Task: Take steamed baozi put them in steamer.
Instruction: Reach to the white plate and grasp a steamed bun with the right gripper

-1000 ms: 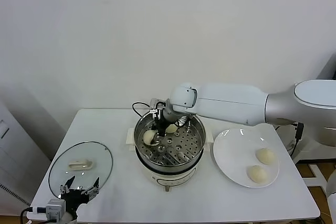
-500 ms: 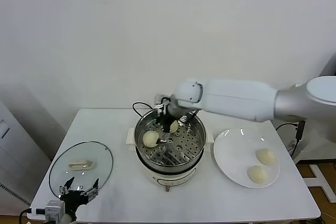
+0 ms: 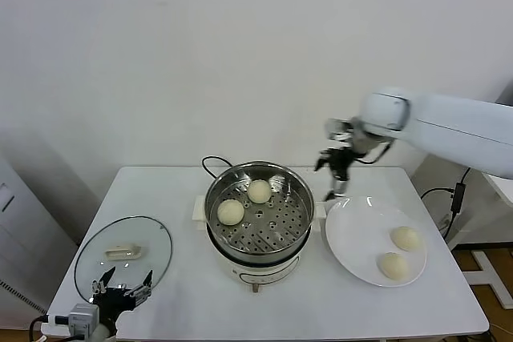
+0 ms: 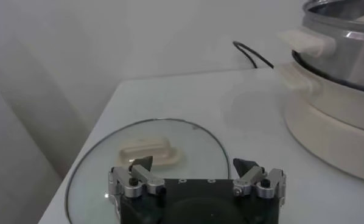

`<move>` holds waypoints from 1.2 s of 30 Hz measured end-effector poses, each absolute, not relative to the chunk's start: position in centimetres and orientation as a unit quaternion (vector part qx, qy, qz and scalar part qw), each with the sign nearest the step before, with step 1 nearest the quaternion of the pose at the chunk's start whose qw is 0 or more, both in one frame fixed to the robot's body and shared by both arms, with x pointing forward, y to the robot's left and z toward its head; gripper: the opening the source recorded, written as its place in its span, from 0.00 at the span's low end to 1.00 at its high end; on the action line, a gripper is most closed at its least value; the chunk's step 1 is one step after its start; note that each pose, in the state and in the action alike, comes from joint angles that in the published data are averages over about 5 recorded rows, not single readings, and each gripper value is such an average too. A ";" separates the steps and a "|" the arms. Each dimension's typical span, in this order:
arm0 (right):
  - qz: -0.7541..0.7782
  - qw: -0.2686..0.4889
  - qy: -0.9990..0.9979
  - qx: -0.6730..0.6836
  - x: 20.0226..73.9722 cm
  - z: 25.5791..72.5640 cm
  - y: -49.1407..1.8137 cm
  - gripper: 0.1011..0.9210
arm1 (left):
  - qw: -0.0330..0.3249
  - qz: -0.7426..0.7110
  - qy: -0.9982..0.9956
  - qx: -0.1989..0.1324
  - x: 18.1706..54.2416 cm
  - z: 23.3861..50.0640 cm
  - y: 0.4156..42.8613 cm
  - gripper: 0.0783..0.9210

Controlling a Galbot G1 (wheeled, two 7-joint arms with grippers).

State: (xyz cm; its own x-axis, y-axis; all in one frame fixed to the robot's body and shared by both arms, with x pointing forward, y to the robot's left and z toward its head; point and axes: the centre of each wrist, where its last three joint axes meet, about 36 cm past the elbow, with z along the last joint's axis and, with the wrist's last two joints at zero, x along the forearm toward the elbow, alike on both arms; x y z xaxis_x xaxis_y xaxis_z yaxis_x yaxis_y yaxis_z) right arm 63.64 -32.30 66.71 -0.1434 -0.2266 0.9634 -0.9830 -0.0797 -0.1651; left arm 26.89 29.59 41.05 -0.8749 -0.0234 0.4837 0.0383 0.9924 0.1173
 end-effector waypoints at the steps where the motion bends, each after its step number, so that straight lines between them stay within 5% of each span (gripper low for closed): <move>1: 0.504 0.380 -0.562 0.534 63.4 66.4 -33.4 0.88 | 0.250 -0.062 -0.966 -0.004 26.9 41.1 29.6 0.88; 14: 0.522 0.411 -0.513 0.544 61.8 60.1 -41.0 0.88 | 0.251 -0.064 -0.966 -0.006 27.4 41.1 29.6 0.88; 36: 0.511 0.431 -0.467 0.579 59.9 50.2 -43.7 0.88 | 0.255 -0.065 -0.965 -0.006 27.4 40.9 29.6 0.88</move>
